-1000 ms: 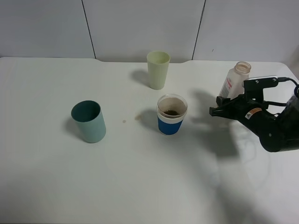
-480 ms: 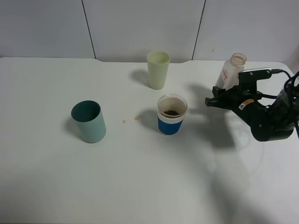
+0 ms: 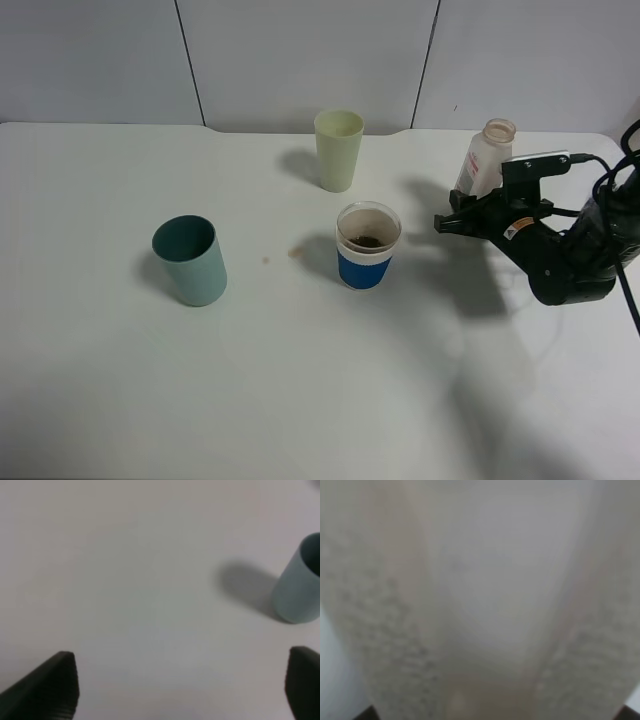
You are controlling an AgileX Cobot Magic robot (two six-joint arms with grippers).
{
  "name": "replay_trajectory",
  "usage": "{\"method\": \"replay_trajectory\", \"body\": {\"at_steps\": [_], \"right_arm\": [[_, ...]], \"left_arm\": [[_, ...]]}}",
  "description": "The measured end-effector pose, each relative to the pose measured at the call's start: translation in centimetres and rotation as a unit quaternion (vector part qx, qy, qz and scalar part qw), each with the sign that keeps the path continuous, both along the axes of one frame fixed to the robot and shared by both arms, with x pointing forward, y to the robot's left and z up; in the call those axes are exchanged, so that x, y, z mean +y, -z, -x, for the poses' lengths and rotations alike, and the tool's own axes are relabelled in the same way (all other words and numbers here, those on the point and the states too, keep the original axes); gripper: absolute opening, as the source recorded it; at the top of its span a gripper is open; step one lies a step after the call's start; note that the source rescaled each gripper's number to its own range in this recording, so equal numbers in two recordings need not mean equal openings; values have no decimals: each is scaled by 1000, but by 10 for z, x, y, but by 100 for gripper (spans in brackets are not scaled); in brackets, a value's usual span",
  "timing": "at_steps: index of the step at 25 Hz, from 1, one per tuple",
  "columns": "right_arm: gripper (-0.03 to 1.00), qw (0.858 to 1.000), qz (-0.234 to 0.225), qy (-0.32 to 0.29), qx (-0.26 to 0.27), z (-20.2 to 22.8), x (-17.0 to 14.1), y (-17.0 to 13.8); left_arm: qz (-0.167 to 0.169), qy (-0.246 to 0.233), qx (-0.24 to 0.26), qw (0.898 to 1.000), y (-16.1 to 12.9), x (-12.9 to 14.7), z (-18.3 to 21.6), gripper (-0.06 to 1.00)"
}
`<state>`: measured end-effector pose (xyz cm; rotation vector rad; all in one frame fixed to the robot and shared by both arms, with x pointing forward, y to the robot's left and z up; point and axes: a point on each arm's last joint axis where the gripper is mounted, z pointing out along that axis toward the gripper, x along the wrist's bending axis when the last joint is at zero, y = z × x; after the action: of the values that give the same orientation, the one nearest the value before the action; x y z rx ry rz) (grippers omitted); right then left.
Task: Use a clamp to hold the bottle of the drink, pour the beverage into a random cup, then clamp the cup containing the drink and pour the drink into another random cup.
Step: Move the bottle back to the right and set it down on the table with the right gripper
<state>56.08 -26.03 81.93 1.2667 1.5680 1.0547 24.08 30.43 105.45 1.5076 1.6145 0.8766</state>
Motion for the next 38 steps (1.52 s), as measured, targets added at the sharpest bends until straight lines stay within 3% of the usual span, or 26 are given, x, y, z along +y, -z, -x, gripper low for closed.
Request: {"method": "replay_trajectory", "body": {"at_steps": [8, 14, 20, 28, 38], "right_arm": [[1, 1000, 0, 2, 0, 0, 0, 0], [30, 1000, 1, 4, 9, 1, -1, 3], [40, 1000, 1, 5, 9, 0, -1, 1], [69, 1000, -5, 18, -1, -2, -3, -6], [74, 999, -35, 25, -29, -5, -2, -26]], "left_arm": [[0, 0, 0, 1000, 0, 0, 0, 50], [0, 0, 0, 1000, 0, 0, 0, 50], [0, 0, 0, 1000, 0, 0, 0, 50], [0, 0, 0, 1000, 0, 0, 0, 50], [0, 0, 0, 1000, 0, 0, 0, 50]]}}
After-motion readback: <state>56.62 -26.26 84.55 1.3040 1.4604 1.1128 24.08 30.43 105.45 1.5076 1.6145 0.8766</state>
